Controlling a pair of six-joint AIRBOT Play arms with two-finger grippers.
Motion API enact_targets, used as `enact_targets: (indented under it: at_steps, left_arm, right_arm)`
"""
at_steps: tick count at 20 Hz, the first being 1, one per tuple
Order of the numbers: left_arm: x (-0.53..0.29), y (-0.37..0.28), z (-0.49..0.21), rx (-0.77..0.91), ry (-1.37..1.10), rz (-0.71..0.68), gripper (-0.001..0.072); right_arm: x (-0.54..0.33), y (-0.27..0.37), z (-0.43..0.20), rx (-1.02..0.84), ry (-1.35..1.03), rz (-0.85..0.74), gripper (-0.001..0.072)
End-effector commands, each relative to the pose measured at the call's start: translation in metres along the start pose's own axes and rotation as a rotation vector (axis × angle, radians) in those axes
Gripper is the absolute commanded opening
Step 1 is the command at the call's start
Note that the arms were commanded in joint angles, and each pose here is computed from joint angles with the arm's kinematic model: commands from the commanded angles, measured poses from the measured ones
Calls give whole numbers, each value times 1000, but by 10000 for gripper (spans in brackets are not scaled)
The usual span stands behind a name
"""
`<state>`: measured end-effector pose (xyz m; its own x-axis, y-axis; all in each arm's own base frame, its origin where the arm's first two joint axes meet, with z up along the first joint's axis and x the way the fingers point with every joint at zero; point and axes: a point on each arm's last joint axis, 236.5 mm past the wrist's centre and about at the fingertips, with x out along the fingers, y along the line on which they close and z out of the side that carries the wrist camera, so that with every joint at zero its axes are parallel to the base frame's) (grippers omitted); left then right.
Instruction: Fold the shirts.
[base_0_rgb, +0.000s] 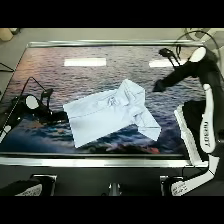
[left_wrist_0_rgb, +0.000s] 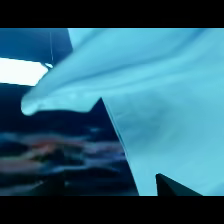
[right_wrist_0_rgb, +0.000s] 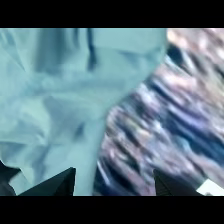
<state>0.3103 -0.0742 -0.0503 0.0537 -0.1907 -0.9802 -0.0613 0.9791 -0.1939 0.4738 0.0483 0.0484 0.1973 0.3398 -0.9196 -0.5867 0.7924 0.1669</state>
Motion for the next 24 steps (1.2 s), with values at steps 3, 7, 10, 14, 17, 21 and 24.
enact_targets:
  at_steps: [3, 7, 10, 14, 17, 21, 24]
  left_arm:
    - [39, -38, -72, -63, 166, -234, 600]
    - [63, -56, -88, -100, 169, -289, 600]
    - [71, -68, -97, -64, 191, -289, 599]
    - [76, -80, -84, -100, 123, -284, 90]
    - [72, -80, -81, -91, 105, -289, 28]
    - [54, -86, -74, -71, 45, -312, 28]
    - [42, -89, -67, -57, -8, -327, 28]
  right_arm:
    - [16, 8, -97, 67, 218, 10, 491]
    - [45, 38, -131, 77, 285, 138, 571]
    - [52, 40, -136, 87, 285, 145, 627]
    - [71, 40, -136, 102, 244, 143, 689]
    - [89, 38, -108, 136, 114, 158, 688]
    - [114, 32, -71, 240, -44, 190, 666]
    - [134, 36, -77, 305, -18, 242, 561]
